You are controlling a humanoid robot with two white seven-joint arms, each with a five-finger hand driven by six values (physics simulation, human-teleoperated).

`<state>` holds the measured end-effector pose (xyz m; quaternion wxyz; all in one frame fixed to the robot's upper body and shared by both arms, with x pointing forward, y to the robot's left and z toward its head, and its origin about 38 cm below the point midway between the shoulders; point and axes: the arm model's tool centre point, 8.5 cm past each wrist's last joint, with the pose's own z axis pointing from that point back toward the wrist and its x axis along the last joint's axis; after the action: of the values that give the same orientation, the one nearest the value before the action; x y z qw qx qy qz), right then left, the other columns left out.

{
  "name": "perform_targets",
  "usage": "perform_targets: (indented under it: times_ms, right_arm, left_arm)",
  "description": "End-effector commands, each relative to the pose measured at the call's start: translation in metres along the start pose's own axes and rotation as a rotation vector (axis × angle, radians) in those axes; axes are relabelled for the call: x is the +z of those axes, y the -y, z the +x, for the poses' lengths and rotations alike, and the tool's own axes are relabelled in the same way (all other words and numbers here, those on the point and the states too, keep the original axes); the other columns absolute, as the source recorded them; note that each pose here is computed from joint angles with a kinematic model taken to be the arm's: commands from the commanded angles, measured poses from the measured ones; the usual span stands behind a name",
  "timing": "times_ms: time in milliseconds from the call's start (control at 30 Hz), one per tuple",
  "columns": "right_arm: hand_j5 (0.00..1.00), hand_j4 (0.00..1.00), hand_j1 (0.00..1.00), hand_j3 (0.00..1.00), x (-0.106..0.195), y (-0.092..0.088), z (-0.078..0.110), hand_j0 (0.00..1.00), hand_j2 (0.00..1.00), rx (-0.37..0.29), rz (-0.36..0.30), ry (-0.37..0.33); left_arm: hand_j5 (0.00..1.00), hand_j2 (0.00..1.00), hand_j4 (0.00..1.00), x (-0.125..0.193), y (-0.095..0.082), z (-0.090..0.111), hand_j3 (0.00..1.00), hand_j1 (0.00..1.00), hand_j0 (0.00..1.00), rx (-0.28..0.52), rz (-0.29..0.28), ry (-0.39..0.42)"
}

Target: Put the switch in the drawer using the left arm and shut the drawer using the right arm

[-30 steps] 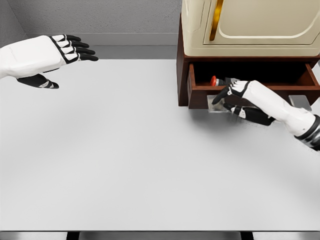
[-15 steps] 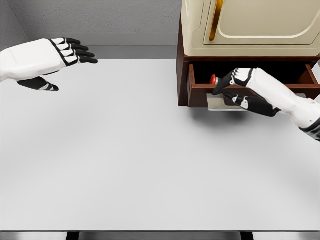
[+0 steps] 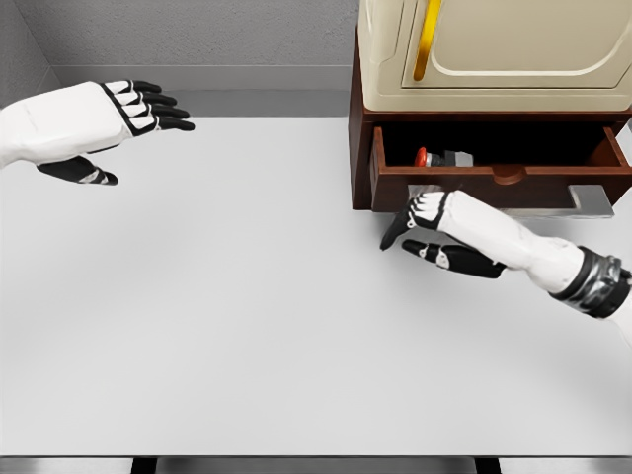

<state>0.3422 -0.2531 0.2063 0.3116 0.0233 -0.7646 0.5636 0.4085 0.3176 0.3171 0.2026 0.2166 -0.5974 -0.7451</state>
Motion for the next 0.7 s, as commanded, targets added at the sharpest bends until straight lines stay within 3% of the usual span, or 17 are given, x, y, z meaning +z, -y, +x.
perform_targets:
  times_ms: [0, 200, 467, 667]
  right_arm:
    - [0.52, 0.52, 0.52, 0.52, 0.0, -0.005, 0.001, 0.52, 0.52, -0.013, 0.011, 0.002]
    - [0.53, 0.53, 0.53, 0.53, -0.001, -0.016, 0.001, 0.53, 0.53, -0.029, 0.037, 0.002]
    - [0.53, 0.53, 0.53, 0.53, 0.006, -0.016, -0.002, 0.53, 0.53, -0.023, 0.056, -0.017]
    - [0.53, 0.53, 0.53, 0.53, 0.017, -0.006, -0.026, 0.53, 0.53, -0.008, 0.04, -0.096]
  left_arm:
    - [1.0, 1.0, 1.0, 0.0, -0.001, 0.0, 1.0, 1.0, 1.0, 0.003, 0.005, -0.001]
    - [1.0, 1.0, 1.0, 0.001, -0.002, -0.001, 1.0, 1.0, 1.0, 0.001, 0.009, -0.003]
    - [1.0, 1.0, 1.0, 0.002, -0.003, -0.002, 1.0, 1.0, 1.0, 0.002, 0.011, -0.008]
    - [1.0, 1.0, 1.0, 0.002, -0.003, -0.002, 1.0, 1.0, 1.0, 0.002, 0.011, -0.008]
